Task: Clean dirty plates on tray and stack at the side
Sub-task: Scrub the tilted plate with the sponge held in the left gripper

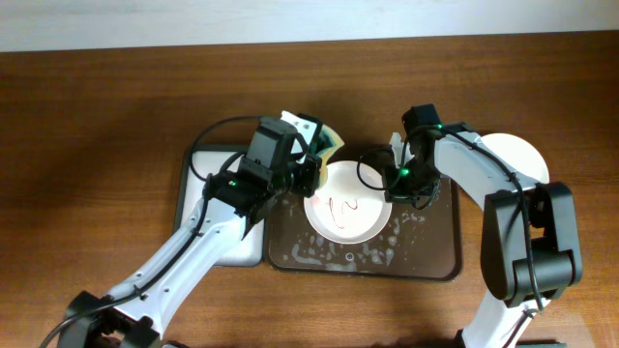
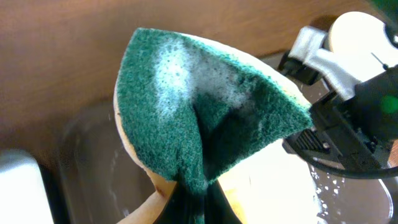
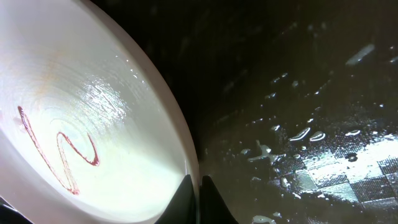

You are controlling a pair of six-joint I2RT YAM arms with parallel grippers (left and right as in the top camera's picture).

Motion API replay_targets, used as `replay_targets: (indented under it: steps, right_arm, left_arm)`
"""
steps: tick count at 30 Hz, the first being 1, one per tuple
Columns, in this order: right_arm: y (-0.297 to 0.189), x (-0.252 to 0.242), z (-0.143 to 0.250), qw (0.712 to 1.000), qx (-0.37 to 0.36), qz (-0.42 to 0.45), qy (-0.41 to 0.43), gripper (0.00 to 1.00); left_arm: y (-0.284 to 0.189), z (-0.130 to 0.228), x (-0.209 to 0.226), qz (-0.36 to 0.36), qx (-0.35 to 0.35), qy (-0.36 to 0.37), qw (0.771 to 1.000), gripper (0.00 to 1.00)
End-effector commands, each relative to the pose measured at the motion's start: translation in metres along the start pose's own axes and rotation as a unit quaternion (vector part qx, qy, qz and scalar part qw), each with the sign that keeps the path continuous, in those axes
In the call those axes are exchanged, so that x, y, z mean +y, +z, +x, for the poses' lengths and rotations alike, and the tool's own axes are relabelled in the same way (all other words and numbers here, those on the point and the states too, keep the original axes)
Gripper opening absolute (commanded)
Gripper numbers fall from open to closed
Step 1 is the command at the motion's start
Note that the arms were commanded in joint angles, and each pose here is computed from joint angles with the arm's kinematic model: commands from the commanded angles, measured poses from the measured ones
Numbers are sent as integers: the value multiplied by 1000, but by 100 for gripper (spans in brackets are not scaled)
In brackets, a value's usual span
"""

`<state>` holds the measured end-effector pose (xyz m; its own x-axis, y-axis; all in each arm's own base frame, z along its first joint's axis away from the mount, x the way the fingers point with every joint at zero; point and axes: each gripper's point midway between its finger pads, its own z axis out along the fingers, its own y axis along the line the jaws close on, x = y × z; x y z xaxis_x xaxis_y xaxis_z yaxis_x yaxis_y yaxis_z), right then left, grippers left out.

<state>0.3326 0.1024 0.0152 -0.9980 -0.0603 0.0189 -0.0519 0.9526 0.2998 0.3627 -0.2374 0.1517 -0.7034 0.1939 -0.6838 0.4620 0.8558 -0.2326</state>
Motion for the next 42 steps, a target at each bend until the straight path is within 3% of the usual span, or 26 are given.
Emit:
replay_targets:
  steps: [1, 5, 14, 19, 23, 26, 32, 39, 42]
  right_arm:
    - [4, 2, 4, 1000, 8, -2, -2, 4]
    - [4, 2, 4, 1000, 8, -2, -2, 4]
    - [4, 2, 4, 1000, 9, -2, -2, 4]
    - [4, 2, 4, 1000, 9, -2, -2, 4]
    - [4, 2, 5, 1000, 10, -2, -1, 4]
    - [4, 2, 5, 1000, 10, -2, -1, 4]
    - [4, 2, 5, 1000, 10, -2, -1, 4]
    - [4, 2, 7, 1000, 14, -1, 0, 4]
    - [4, 2, 9, 1000, 18, -1, 1, 4]
  left_arm:
    - [6, 13, 3, -13, 24, -135, 991, 0]
    - [37, 46, -13, -19, 77, -243, 967, 0]
    - [94, 93, -56, -14, 123, -315, 941, 0]
    - [120, 101, -69, 1, 112, -323, 940, 0]
    - [127, 129, -34, -91, 122, -316, 936, 0]
    - [112, 163, -12, -151, 180, -315, 920, 0]
    - [87, 200, -20, -152, 279, -308, 897, 0]
    - [79, 188, 37, -266, 217, -285, 895, 0]
    - [77, 182, 57, -277, 209, -308, 886, 0]
